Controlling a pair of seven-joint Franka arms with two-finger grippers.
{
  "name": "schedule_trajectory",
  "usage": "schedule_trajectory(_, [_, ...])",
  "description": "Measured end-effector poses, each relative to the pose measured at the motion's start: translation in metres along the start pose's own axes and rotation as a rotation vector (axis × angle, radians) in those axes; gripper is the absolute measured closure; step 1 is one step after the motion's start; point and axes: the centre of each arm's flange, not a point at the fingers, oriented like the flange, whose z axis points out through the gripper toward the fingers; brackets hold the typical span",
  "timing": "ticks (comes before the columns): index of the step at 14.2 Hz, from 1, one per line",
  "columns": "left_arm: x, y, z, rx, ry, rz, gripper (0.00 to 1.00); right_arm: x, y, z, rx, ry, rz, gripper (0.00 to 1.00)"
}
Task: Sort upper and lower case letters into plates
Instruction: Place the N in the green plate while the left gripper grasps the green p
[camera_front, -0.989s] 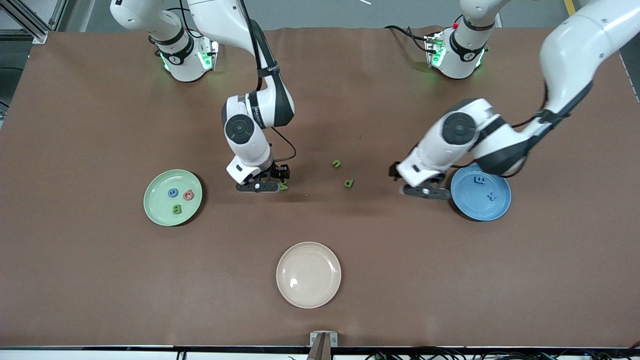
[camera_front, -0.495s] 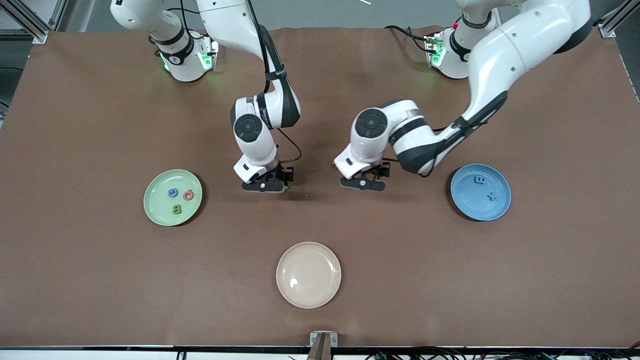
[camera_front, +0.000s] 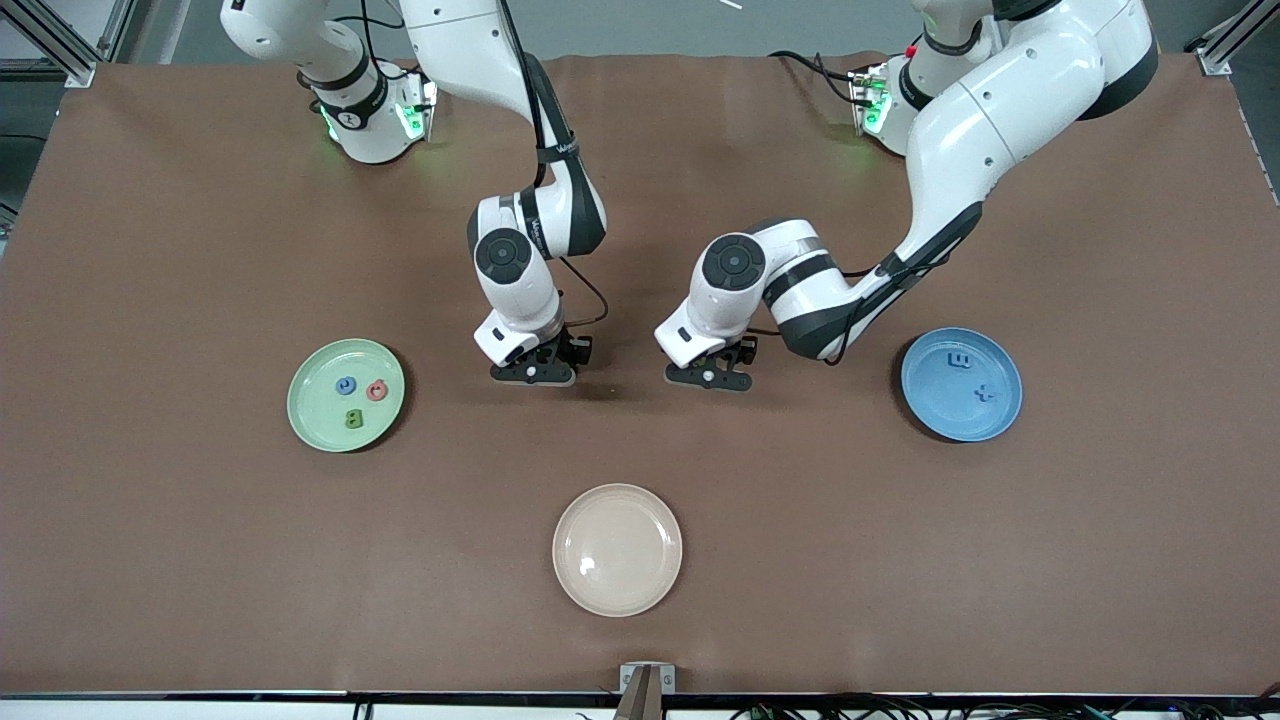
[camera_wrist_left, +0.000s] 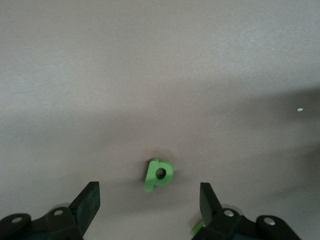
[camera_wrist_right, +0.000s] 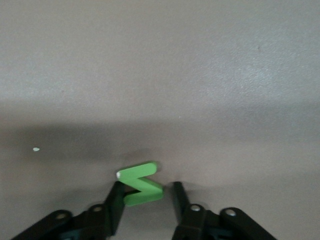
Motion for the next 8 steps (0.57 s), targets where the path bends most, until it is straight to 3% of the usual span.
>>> schedule_trajectory(1, [-0.002, 0.004, 0.006, -0.002, 0.006, 0.009, 0.1, 0.001, -0.001, -0.004, 0.007, -0.001, 0.003, 0.65])
schedule_trajectory(5, [-0.013, 0.018, 0.025, 0.016, 0.019, 0.043, 0.15, 0.007, 0.006, -0.002, 0.005, -0.001, 0.019, 0.66])
schedule_trajectory(7, [-0.013, 0.019, 0.027, 0.016, 0.023, 0.05, 0.3, 0.018, 0.019, -0.002, 0.001, -0.011, 0.025, 0.66])
schedule_trajectory(8, [-0.012, 0.018, 0.027, 0.016, 0.025, 0.049, 0.3, 0.025, 0.03, -0.004, -0.006, -0.031, 0.009, 0.66])
